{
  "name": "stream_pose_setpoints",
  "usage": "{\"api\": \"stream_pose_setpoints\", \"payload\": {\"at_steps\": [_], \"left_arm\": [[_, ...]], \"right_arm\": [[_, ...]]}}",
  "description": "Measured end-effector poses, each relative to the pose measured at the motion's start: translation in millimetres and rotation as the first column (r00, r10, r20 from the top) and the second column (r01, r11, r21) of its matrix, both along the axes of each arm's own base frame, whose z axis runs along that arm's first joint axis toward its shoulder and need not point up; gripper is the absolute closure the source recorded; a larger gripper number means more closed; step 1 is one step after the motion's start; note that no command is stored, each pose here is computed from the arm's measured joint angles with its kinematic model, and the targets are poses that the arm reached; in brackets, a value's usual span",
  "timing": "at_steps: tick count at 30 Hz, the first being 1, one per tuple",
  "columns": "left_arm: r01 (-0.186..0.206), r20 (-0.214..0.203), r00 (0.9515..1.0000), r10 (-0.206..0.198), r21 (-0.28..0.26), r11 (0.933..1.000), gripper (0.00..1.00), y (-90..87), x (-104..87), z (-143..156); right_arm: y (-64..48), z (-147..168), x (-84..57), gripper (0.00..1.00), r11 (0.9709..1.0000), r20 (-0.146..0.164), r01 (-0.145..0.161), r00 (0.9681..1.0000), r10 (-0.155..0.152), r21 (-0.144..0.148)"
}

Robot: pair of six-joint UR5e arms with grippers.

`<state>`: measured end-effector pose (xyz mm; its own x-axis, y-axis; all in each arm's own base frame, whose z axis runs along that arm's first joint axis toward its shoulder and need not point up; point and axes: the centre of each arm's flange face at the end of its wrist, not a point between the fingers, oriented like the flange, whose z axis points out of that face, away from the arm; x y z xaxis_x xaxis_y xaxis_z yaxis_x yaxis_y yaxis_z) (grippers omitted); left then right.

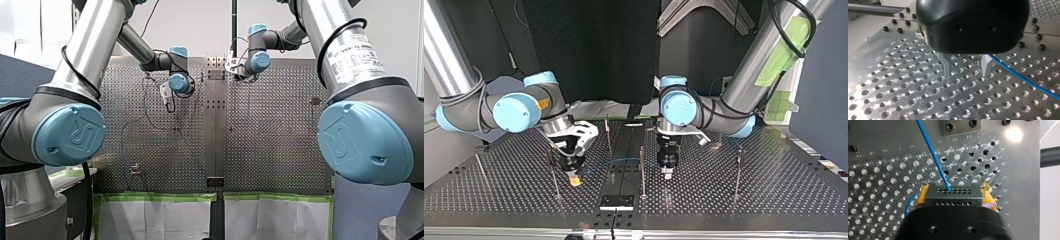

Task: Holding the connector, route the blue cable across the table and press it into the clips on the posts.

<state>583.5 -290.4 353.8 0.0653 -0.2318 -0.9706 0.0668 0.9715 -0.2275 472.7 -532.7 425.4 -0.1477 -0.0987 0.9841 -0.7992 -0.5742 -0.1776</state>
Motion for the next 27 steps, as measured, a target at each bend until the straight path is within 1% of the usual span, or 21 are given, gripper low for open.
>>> {"api": "stream_pose_setpoints", "payload": {"at_steps": [3,6,10,13,16,19,23,27], "left_arm": [[0.001,-0.021,0.9998,0.0,0.008,1.0,0.0,-0.5,-2.7,-2],[-0.014,-0.048,0.9987,0.015,0.019,0.9997,0.0,1.2,-5.9,-5],[-0.048,-0.09,0.9947,0.05,0.032,0.9983,0.0,4.3,-11.1,-9],[-0.06,-0.115,0.9913,0.064,0.042,0.9973,0.0,2.5,-19.5,-9],[-0.054,-0.139,0.9885,0.06,0.045,0.9975,0.0,-0.7,-33.5,-7],[-0.043,-0.149,0.9877,0.048,0.037,0.9984,0.0,-4.0,-47.7,-2],[-0.031,-0.154,0.9874,0.035,0.027,0.9992,0.0,-6.5,-66.7,2],[-0.02,-0.149,0.9886,0.022,0.016,0.9997,0.0,-7.9,-84.5,8]], "right_arm": [[0.9,1,0.4,1.0,1.0,-0.002,-0.001,1.0,0.001,-0.001],[2.7,2,1.2,1.0,1.0,-0.004,-0.003,1.0,0.003,-0.003],[3.7,3,1.1,1.0,1.0,-0.006,-0.003,1.0,0.003,-0.004],[3.6,4,0.2,1.0,1.0,-0.007,0.0,1.0,0.0,-0.003],[3.2,5,-1.1,1.0,1.0,-0.007,0.007,1.0,-0.007,-0.003],[3.3,5,-1.6,1.0,0.9999,-0.009,0.011,0.9999,-0.011,-0.003],[4.0,5,-1.6,1.0,0.9998,-0.013,0.018,0.9997,-0.018,-0.003],[4.1,5,-2.3,1.0,0.9997,-0.016,0.025,0.9996,-0.025,0.0]]}}
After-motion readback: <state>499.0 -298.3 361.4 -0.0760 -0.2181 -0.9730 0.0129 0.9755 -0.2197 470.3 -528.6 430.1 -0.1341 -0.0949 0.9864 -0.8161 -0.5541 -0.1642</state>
